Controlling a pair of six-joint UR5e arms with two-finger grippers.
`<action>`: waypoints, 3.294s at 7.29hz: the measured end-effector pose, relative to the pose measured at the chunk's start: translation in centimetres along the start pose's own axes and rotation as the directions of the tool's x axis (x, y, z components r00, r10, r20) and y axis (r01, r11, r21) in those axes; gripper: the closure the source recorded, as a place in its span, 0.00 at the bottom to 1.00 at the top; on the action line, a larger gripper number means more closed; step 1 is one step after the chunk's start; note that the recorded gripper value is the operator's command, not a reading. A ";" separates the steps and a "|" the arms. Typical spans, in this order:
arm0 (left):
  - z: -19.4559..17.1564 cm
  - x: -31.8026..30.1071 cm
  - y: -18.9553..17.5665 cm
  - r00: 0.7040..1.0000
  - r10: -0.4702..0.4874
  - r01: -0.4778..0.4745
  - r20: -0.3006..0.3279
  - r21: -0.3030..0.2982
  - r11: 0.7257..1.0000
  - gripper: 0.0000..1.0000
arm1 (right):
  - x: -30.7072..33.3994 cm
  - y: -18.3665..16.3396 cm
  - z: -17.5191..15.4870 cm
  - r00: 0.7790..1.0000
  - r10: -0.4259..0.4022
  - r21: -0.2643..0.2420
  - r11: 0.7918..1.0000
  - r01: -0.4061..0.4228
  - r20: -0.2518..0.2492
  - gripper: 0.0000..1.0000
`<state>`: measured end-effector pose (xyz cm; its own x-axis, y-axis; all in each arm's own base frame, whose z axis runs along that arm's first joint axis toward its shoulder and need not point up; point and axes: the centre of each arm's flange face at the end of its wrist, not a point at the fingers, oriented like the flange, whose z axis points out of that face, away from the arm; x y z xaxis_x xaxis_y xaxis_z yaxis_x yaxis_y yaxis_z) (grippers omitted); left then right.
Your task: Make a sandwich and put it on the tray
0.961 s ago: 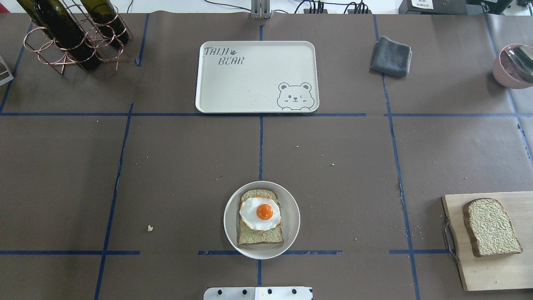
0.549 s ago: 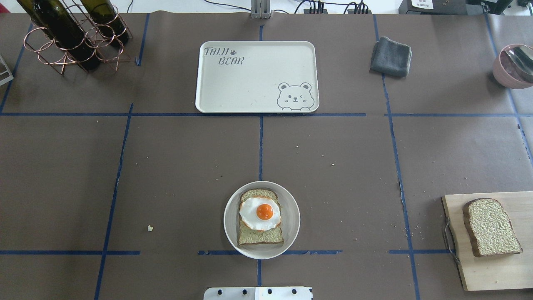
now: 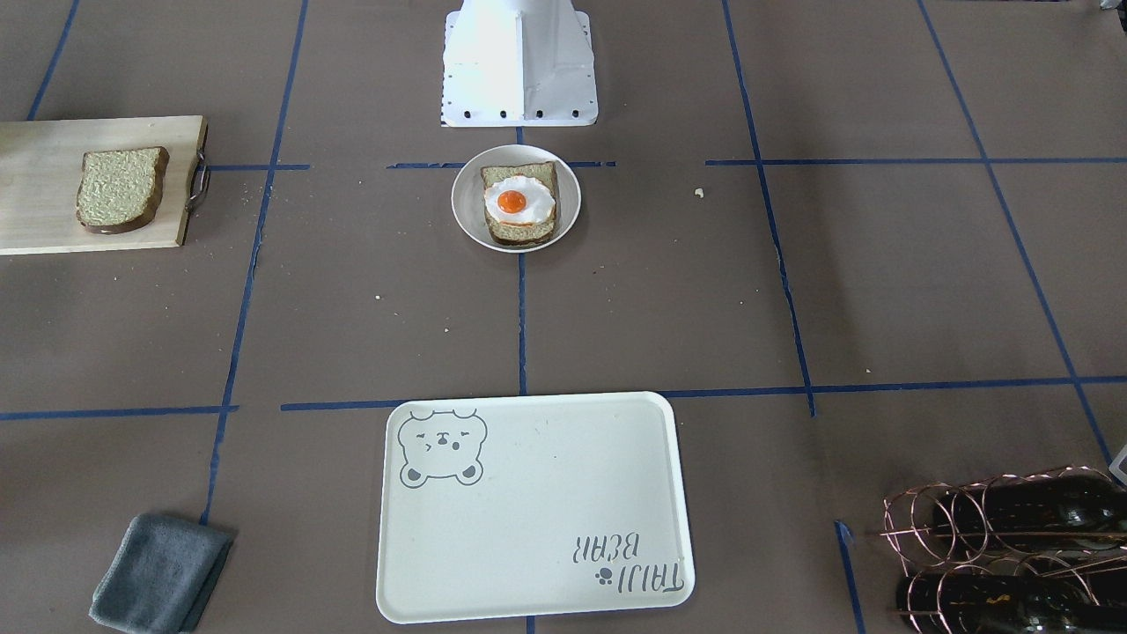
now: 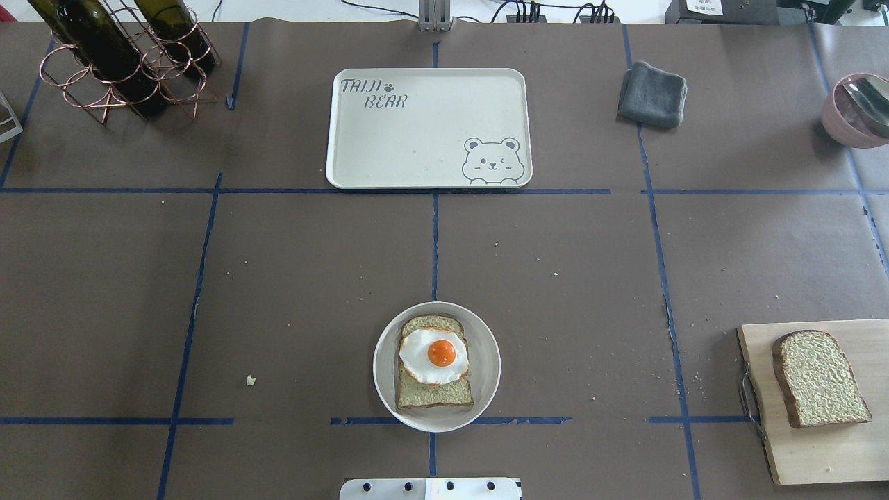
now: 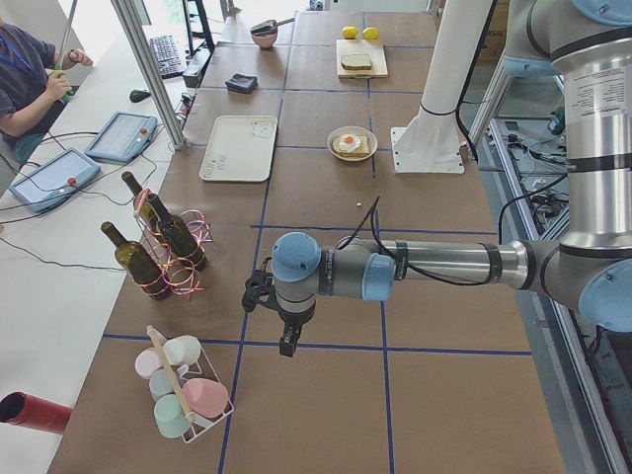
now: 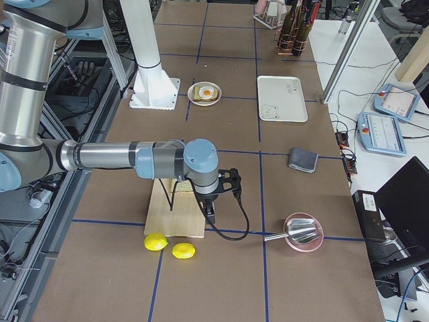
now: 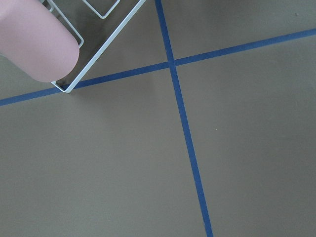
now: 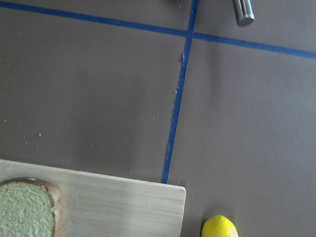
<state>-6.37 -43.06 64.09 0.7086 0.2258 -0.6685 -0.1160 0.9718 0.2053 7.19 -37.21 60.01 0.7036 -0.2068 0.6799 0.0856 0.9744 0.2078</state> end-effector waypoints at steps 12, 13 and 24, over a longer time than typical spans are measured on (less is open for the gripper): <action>-0.1 0.1 -0.2 1.000 0.026 -0.026 0.002 0.027 0.999 0.00 | -12.8 7.0 15.2 0.974 0.129 0.096 0.984 -0.149 0.186 0.27; -0.1 0.1 -0.2 1.000 0.026 -0.026 0.002 0.028 0.999 0.00 | -14.0 7.0 16.4 0.975 0.137 0.092 0.984 -0.154 0.174 0.29; -0.2 0.4 -0.2 0.999 0.030 -0.030 -0.012 0.032 0.999 0.00 | -14.7 8.7 19.4 0.975 0.126 0.088 0.986 -0.144 0.182 1.00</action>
<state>-6.23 -43.20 63.65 0.6967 0.2557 -0.6702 -0.1146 0.9620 0.2479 -16.07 -27.45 65.47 0.5685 -0.0949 0.8172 -0.0789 0.9825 0.1690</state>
